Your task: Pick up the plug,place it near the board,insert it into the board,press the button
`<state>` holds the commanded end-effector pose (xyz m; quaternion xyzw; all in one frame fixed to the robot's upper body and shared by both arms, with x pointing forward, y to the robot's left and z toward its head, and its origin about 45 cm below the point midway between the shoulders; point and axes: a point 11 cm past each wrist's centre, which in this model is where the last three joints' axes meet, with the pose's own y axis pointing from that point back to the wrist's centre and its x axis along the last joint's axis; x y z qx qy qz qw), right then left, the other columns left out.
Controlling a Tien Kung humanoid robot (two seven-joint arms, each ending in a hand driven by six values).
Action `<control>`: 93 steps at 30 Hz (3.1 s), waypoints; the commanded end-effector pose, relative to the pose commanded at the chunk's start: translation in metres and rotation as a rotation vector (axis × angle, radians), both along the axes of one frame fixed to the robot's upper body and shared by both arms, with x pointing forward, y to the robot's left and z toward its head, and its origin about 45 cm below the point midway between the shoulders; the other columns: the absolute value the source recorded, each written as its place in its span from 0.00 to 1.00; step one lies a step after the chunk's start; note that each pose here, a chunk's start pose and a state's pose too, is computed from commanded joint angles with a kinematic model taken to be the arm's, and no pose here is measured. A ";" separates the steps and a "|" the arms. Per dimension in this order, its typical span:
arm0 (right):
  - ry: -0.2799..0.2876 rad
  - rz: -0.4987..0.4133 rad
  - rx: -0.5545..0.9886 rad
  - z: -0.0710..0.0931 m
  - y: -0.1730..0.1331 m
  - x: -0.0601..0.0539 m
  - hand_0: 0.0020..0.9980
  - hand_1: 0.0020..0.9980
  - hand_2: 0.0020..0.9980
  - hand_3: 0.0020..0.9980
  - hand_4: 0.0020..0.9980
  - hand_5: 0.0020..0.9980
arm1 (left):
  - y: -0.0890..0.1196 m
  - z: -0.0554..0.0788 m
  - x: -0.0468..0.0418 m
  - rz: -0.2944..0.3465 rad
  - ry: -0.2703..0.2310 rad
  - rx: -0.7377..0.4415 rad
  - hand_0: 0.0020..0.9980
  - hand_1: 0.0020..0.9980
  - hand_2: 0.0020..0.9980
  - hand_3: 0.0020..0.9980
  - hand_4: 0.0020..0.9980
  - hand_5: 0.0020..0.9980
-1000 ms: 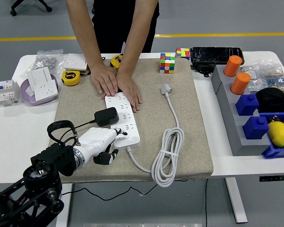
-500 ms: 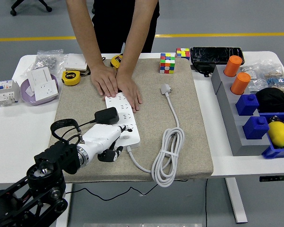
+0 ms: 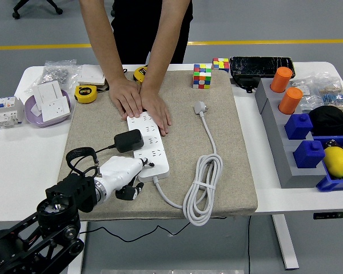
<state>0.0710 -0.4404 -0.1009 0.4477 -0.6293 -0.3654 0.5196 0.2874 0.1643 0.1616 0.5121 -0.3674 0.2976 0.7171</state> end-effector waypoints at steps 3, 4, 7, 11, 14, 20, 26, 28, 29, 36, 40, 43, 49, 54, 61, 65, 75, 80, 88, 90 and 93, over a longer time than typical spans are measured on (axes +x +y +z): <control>-0.001 0.000 0.000 0.000 0.000 0.000 0.87 0.78 0.76 0.80 1.00 0.87 | 0.000 0.000 0.0009 0.001 -0.003 0.000 0.19 0.04 0.17 0.85 0.48 0.00; -0.001 -0.001 0.000 0.000 0.000 0.001 0.87 0.78 0.76 0.80 1.00 0.87 | 0.000 0.000 0.0012 0.002 -0.005 0.001 0.19 0.04 0.17 0.85 0.48 0.00; -0.003 -0.001 0.000 0.000 0.000 0.001 0.87 0.78 0.76 0.80 1.00 0.87 | 0.000 0.000 0.0018 0.002 -0.008 0.000 0.19 0.04 0.17 0.85 0.48 0.00; -0.002 -0.001 0.001 0.000 0.000 0.000 0.87 0.78 0.76 0.80 1.00 0.87 | 0.000 0.000 0.0019 0.001 -0.006 0.004 0.19 0.04 0.17 0.84 0.48 0.00; -0.002 -0.002 0.000 0.000 0.000 0.000 0.87 0.78 0.76 0.80 1.00 0.87 | 0.000 -0.001 0.0015 0.001 -0.004 0.006 0.19 0.04 0.17 0.84 0.48 0.00; -0.001 -0.003 0.000 0.000 0.000 0.000 0.87 0.78 0.76 0.80 1.00 0.87 | 0.000 -0.003 0.0004 -0.002 0.003 0.011 0.20 0.04 0.17 0.83 0.48 0.00; -0.003 -0.001 0.000 0.000 0.000 0.001 0.87 0.78 0.76 0.80 1.00 0.87 | 0.000 -0.008 -0.0008 -0.005 0.015 0.021 0.20 0.04 0.17 0.82 0.48 0.00; -0.003 -0.001 0.000 0.000 0.000 0.001 0.87 0.78 0.76 0.80 1.00 0.87 | 0.001 -0.010 -0.0013 -0.007 0.019 0.025 0.20 0.04 0.17 0.82 0.48 0.00; -0.002 -0.001 -0.001 0.000 0.000 0.001 0.87 0.78 0.76 0.80 1.00 0.87 | 0.001 -0.010 -0.0014 -0.006 0.020 0.026 0.20 0.04 0.17 0.81 0.47 0.00; 0.000 0.000 -0.001 0.000 0.000 0.000 0.87 0.78 0.76 0.80 1.00 0.87 | 0.002 -0.009 -0.0012 -0.003 0.016 0.024 0.20 0.04 0.17 0.80 0.47 0.00; 0.000 0.001 0.000 0.000 0.000 0.000 0.87 0.78 0.76 0.80 1.00 0.87 | 0.001 0.002 0.0011 0.002 -0.024 -0.018 0.20 0.04 0.17 0.80 0.47 0.00; 0.002 0.001 0.000 0.000 0.000 -0.001 0.87 0.78 0.76 0.80 1.00 0.87 | 0.000 0.020 0.0041 0.012 -0.088 -0.081 0.23 0.03 0.16 0.69 0.42 0.00; 0.005 0.001 0.001 -0.001 0.001 -0.002 0.87 0.78 0.76 0.80 1.00 0.87 | 0.008 0.051 0.0122 0.067 -0.239 -0.225 0.30 0.10 0.18 0.56 0.78 0.25; 0.002 0.000 0.002 -0.001 0.001 -0.001 0.87 0.78 0.76 0.80 1.00 0.87 | 0.015 0.072 0.0176 0.099 -0.366 -0.379 0.88 0.73 0.67 0.61 0.91 0.36; -0.001 -0.003 0.004 -0.001 0.002 -0.001 0.87 0.78 0.76 0.80 1.00 0.87 | 0.032 0.079 0.0218 0.133 -0.380 -0.450 1.00 1.00 1.00 0.98 1.00 0.59; 0.004 -0.007 0.004 -0.001 0.002 -0.003 0.87 0.78 0.76 0.80 1.00 0.87 | 0.040 0.080 0.0218 0.153 -0.392 -0.471 1.00 1.00 1.00 1.00 1.00 0.63; -0.007 -0.004 0.005 -0.001 0.002 0.002 0.87 0.78 0.76 0.80 1.00 0.87 | 0.020 0.052 0.0118 0.058 -0.243 -0.312 0.75 0.70 0.68 0.97 0.91 0.35; 0.000 -0.006 0.003 -0.001 0.002 -0.001 0.87 0.78 0.76 0.80 1.00 0.87 | 0.011 0.042 0.0069 0.016 -0.193 -0.245 0.39 0.44 0.49 0.93 0.80 0.22; 0.001 -0.003 0.002 -0.001 0.001 -0.001 0.87 0.78 0.76 0.80 1.00 0.87 | 0.000 0.023 0.0008 -0.029 -0.124 -0.195 0.26 0.19 0.27 0.90 0.66 0.13; 0.001 -0.002 0.002 -0.001 0.002 0.000 0.87 0.78 0.76 0.80 1.00 0.87 | -0.001 0.016 0.0001 -0.035 -0.100 -0.181 0.20 0.08 0.17 0.87 0.54 0.05; 0.001 0.000 0.002 -0.001 0.002 0.000 0.87 0.78 0.76 0.80 1.00 0.87 | -0.002 0.008 -0.0007 -0.039 -0.076 -0.168 0.20 0.08 0.17 0.87 0.54 0.05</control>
